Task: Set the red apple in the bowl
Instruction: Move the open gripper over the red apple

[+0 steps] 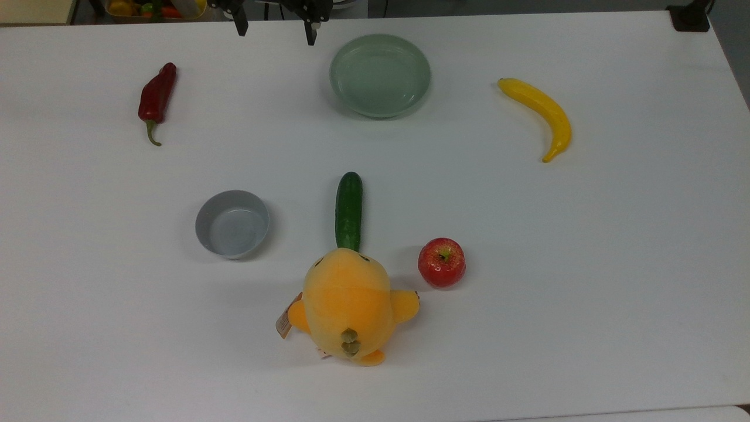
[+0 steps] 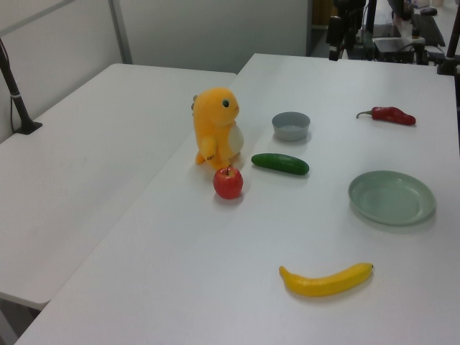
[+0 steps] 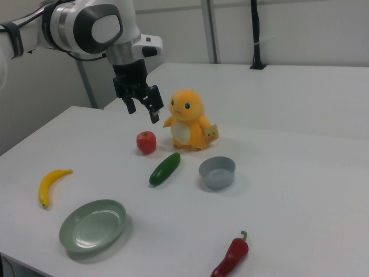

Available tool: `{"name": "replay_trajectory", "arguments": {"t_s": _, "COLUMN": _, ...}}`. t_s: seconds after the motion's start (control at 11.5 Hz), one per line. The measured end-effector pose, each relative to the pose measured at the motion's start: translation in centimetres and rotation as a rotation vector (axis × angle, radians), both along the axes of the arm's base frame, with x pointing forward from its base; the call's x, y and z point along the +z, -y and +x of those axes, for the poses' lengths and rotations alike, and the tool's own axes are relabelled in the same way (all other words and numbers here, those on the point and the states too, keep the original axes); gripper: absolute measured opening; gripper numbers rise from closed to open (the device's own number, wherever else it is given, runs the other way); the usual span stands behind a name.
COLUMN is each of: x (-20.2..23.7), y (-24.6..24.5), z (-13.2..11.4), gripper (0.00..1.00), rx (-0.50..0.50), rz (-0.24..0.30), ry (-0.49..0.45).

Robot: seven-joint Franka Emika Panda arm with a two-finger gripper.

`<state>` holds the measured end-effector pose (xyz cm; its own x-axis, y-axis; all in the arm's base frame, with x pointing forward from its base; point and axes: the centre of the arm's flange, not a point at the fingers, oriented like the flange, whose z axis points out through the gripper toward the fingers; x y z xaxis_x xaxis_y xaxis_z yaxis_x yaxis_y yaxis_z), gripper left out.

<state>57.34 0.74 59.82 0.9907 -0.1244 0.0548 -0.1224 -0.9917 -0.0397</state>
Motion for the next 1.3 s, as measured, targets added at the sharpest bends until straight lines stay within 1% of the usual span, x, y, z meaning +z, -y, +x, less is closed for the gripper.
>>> {"name": "replay_trajectory", "arguments": {"t_s": 0.17, "x": 0.4, "y": -0.5, "z": -0.3, "gripper": 1.00, "rx": 0.010, "rz": 0.001, "ry": 0.008}}
{"name": "replay_trajectory", "arguments": {"t_s": 0.35, "x": 1.2, "y": -2.1, "z": -0.5, "gripper": 1.00, "rx": 0.037, "rz": 0.002, "ry": 0.032}}
{"name": "replay_trajectory", "arguments": {"t_s": 0.69, "x": 1.2, "y": -2.6, "z": 0.6, "gripper": 1.00, "rx": 0.041, "rz": 0.005, "ry": 0.144}}
{"name": "replay_trajectory", "arguments": {"t_s": 0.95, "x": 0.5, "y": -3.9, "z": 2.6, "gripper": 1.00, "rx": 0.044, "rz": 0.012, "ry": 0.253}}
{"name": "replay_trajectory", "arguments": {"t_s": 1.04, "x": -0.1, "y": -4.6, "z": 3.4, "gripper": 1.00, "rx": 0.043, "rz": 0.016, "ry": 0.273}}
{"name": "replay_trajectory", "arguments": {"t_s": 1.13, "x": -1.2, "y": -5.5, "z": 4.2, "gripper": 1.00, "rx": 0.031, "rz": 0.023, "ry": 0.272}}
{"name": "replay_trajectory", "arguments": {"t_s": 1.3, "x": -3.4, "y": -7.8, "z": 6.8, "gripper": 1.00, "rx": -0.026, "rz": 0.043, "ry": 0.267}}
